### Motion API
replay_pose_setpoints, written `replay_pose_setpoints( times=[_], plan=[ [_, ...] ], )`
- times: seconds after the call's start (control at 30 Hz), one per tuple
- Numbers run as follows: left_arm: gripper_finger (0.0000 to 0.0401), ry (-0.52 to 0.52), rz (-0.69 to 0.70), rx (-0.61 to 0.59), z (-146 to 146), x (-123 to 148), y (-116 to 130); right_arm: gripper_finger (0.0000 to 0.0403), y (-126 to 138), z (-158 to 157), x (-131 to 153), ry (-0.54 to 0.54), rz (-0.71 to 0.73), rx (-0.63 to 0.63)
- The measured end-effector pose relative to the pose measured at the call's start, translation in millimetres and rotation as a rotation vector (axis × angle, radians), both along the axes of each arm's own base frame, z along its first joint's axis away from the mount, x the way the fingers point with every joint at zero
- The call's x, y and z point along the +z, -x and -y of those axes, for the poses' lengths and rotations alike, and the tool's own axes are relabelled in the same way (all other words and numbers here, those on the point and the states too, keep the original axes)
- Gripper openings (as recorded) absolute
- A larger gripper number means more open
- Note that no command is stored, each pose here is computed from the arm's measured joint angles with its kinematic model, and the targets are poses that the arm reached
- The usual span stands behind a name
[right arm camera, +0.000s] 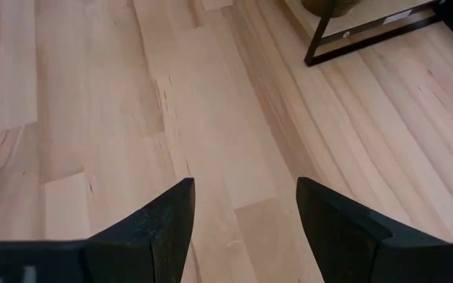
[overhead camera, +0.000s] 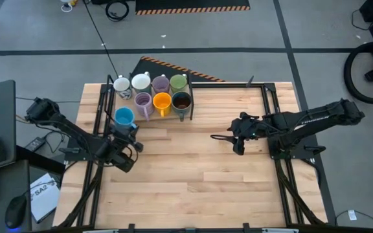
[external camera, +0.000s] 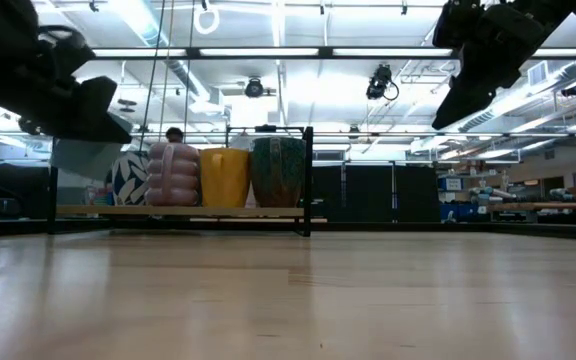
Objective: Place coffee mugs
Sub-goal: Put the blue mug on the shelf
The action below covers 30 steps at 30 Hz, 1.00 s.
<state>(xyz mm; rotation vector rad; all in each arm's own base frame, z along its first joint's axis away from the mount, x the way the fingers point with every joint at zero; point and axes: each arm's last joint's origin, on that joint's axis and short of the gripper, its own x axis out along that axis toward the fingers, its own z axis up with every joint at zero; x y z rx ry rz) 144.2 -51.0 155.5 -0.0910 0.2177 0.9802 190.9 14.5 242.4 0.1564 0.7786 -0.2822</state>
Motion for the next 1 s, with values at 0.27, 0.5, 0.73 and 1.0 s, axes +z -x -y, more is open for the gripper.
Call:
replay_pose_setpoints(
  times=[0.27, 0.5, 0.73, 1.0],
  plan=[
    [0.0042, 0.037, 0.046, -0.252, 28, 25, -33, 0.0229, -1, 5, 0, -0.003, 0.002, -0.002],
    [0.0042, -0.119, 0.221, -0.566, 37, 85, -51, 0.0229, -1, 4, 0, -0.021, 0.001, 0.013],
    [0.0042, -0.204, 0.274, -0.637, 14, 108, -45, 0.0229, -1, 4, 0, -0.021, 0.001, 0.013],
    [0.0042, -0.239, 0.212, -0.608, -14, 122, -17, 0.0229, -1, 4, 0, -0.028, 0.003, 0.006]
  ],
)
